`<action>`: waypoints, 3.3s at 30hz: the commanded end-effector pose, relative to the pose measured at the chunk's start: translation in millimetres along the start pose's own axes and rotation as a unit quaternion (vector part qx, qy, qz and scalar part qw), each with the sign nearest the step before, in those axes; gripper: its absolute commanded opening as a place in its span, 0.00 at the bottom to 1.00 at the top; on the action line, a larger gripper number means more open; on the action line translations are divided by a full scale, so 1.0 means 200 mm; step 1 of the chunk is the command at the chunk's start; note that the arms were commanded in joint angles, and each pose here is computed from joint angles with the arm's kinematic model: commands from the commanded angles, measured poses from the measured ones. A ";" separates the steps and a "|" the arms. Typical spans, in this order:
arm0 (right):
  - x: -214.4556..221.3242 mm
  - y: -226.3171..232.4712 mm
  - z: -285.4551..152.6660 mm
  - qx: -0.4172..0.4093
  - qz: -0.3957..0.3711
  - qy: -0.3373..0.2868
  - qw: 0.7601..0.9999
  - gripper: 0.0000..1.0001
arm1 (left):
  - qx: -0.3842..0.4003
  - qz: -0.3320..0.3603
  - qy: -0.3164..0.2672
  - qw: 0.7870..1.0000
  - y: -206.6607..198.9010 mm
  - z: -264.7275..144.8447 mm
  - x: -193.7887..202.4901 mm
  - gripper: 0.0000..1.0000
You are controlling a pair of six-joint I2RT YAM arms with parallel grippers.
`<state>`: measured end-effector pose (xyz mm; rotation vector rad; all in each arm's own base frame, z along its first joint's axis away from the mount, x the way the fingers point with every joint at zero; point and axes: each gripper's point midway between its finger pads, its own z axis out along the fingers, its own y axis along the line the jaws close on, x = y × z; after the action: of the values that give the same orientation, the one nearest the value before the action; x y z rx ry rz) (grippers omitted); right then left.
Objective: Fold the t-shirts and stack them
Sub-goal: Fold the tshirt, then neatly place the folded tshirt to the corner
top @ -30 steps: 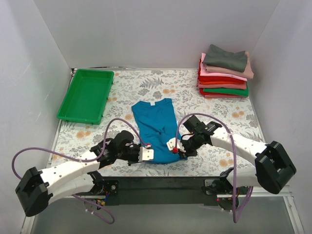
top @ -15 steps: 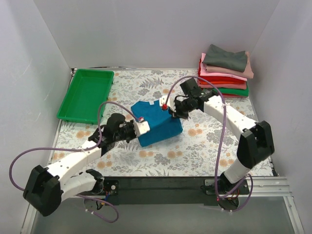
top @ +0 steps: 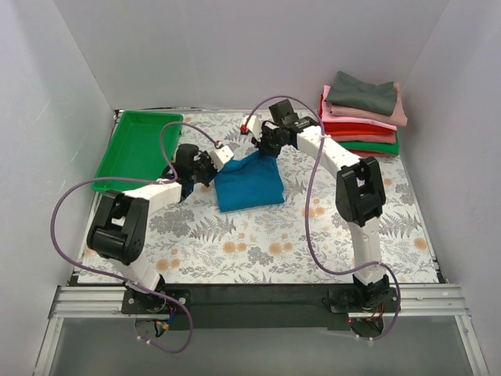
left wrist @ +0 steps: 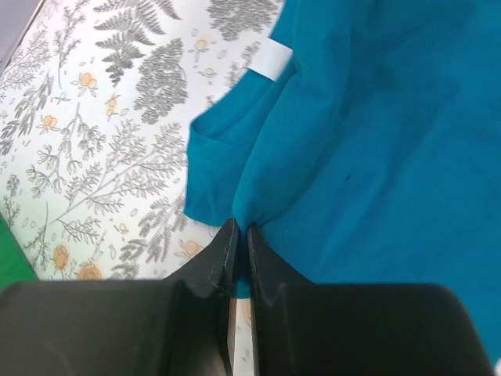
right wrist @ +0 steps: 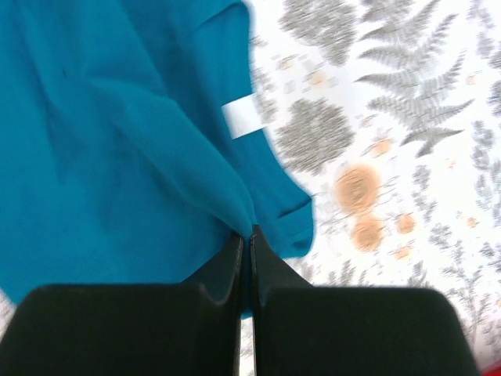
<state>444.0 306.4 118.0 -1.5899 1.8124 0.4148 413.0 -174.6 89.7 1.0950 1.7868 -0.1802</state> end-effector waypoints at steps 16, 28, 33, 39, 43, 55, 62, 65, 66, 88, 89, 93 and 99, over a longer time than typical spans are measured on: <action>0.05 -0.58 0.19 0.207 0.100 -0.016 0.973 0.01 | -0.146 -0.059 -0.016 0.987 0.46 0.37 -0.01 0.07; 0.15 -0.58 0.07 0.173 0.318 -0.075 0.929 0.79 | -0.304 -0.286 -0.056 0.907 0.87 0.06 -0.40 0.74; 0.24 -0.47 0.18 0.104 0.368 -0.064 0.922 0.83 | -0.270 -0.313 -0.100 0.905 0.69 -0.27 -0.51 0.73; 0.32 -0.42 0.29 0.079 0.400 -0.053 0.912 0.83 | -0.214 -0.357 -0.101 0.904 0.37 -0.47 -0.40 0.73; 0.34 -0.34 0.36 0.038 0.433 -0.054 0.899 0.79 | -0.176 -0.382 -0.106 0.901 0.22 -0.57 -0.39 0.73; 0.39 -0.22 0.41 -0.005 0.459 -0.038 0.888 0.29 | -0.119 -0.419 -0.117 0.892 -0.07 -0.87 -0.38 0.73; 0.15 -0.23 0.22 -0.060 0.436 -0.101 0.892 0.01 | -0.082 -0.362 -0.134 0.919 -0.20 -1.00 -0.38 0.73; -0.02 -0.21 0.05 -0.098 0.409 -0.148 0.895 0.01 | -0.088 -0.338 -0.129 0.928 -0.22 -1.03 -0.34 0.73; -0.10 -0.22 -0.06 -0.111 0.397 -0.173 0.895 0.01 | -0.089 -0.335 -0.124 0.930 -0.23 -1.02 -0.31 0.73; -0.34 -0.34 -0.94 0.018 0.287 -0.256 0.923 0.01 | -0.070 -0.276 -0.201 0.937 -0.33 -1.12 -0.35 0.77; -0.34 -0.36 -0.97 0.030 0.279 -0.257 0.925 0.01 | -0.068 -0.275 -0.202 0.938 -0.33 -1.12 -0.35 0.77; -0.32 -0.48 -1.09 0.082 0.268 -0.258 0.925 0.01 | -0.063 -0.274 -0.202 0.938 -0.34 -1.12 -0.35 0.77; -0.33 -0.60 -1.23 0.124 0.254 -0.272 0.920 0.01 | -0.054 -0.272 -0.200 0.940 -0.36 -1.11 -0.35 0.77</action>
<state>489.7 188.2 299.9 -0.6926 1.8702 0.8470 221.2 -130.0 230.1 0.3862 1.6753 -0.5760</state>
